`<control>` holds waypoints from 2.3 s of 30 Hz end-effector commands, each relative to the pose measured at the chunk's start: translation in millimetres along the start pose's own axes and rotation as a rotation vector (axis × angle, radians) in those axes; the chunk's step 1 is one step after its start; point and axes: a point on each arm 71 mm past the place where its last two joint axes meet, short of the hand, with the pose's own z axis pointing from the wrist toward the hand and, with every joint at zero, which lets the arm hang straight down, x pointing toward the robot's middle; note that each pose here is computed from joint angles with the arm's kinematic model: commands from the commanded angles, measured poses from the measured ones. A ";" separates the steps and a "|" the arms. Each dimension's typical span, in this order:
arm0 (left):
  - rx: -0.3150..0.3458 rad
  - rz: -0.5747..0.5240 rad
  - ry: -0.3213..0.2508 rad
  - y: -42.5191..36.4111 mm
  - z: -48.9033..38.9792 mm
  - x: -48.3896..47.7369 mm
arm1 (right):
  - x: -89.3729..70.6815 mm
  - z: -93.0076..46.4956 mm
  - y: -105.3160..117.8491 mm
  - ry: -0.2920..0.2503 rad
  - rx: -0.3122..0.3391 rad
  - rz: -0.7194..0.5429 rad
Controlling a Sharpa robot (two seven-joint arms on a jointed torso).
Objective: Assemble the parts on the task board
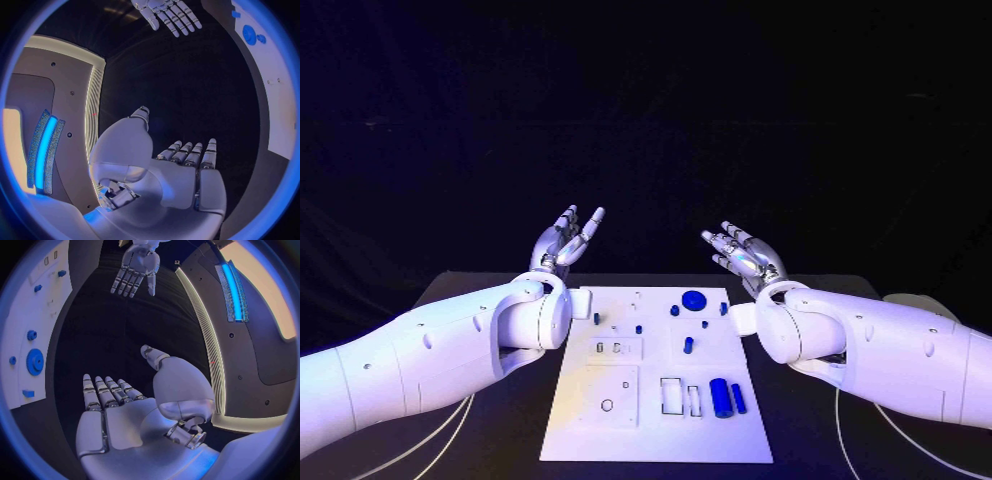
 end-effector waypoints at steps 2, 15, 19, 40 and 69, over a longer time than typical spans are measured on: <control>0.026 -0.020 0.092 -2.8 1.7 7.2 | 12.4 4.6 -0.7 0.211 0.045 -0.009; 0.042 -0.041 0.123 -13.5 -17.4 -11.5 | -5.1 13.2 30.5 0.242 -0.247 -0.514; 0.058 -0.041 0.120 -18.0 -21.2 -16.5 | -9.4 14.3 36.0 0.249 -0.274 -0.593; 0.090 -0.098 0.203 -50.6 -49.7 -17.3 | -5.4 30.7 60.6 0.389 -0.272 -1.401; 0.094 -0.131 0.247 -62.2 -58.9 -7.2 | 19.6 35.4 55.2 0.410 -0.326 -1.588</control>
